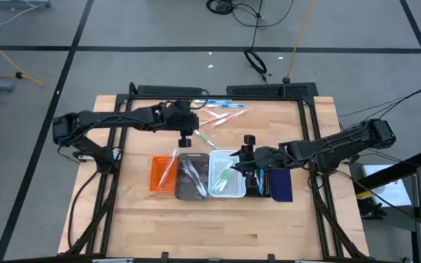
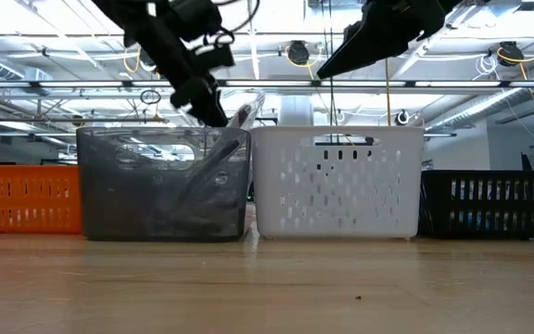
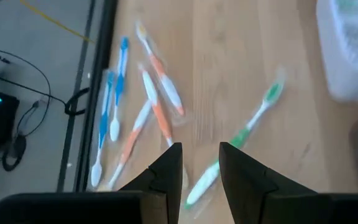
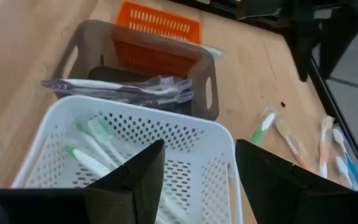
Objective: Pick & Place Toothbrushes
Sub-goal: Put the green toothbrush into the white bin
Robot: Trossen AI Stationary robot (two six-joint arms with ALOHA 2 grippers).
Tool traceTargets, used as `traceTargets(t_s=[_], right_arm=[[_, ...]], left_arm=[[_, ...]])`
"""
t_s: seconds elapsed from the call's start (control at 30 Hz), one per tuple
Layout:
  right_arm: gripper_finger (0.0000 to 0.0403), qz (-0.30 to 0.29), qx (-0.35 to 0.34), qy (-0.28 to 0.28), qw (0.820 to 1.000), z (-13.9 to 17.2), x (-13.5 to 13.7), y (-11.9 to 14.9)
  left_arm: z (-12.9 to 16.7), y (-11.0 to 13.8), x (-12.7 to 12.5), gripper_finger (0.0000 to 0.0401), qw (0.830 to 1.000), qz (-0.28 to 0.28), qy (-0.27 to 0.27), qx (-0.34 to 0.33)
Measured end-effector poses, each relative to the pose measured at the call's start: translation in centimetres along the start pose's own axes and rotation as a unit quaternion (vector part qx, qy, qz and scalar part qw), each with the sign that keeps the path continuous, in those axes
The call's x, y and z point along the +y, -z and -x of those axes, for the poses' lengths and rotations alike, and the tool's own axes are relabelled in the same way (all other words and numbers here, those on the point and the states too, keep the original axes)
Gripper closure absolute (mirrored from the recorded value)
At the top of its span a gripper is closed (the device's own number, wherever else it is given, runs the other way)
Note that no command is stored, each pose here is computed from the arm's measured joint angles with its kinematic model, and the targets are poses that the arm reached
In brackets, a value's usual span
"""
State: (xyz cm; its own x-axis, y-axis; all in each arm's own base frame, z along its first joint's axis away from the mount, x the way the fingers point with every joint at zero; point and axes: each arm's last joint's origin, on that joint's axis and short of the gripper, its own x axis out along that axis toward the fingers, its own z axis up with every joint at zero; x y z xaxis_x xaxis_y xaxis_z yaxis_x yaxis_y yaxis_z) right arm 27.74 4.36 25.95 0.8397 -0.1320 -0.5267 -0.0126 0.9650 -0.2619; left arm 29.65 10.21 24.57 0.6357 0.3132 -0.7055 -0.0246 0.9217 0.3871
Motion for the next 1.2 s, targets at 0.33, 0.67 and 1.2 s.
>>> traceTargets(t_s=[0.33,0.67,1.2], right_arm=[[0.0216,-0.008,0.010,0.013,1.000,-0.2,-0.8,0.2],[0.0216,-0.011,0.011,0.015,1.000,-0.3,-1.1,0.3],[0.0216,-0.011,0.011,0.016,1.000,-0.3,-1.1,0.3]], left_arm=[[-5.3,2.7,0.2,0.0295,0.993,-0.080,0.069,0.055],[-8.5,4.2,-0.1,0.0295,0.987,-0.109,0.085,0.081],[-8.7,4.4,0.2,0.0295,0.986,-0.109,0.112,0.055]])
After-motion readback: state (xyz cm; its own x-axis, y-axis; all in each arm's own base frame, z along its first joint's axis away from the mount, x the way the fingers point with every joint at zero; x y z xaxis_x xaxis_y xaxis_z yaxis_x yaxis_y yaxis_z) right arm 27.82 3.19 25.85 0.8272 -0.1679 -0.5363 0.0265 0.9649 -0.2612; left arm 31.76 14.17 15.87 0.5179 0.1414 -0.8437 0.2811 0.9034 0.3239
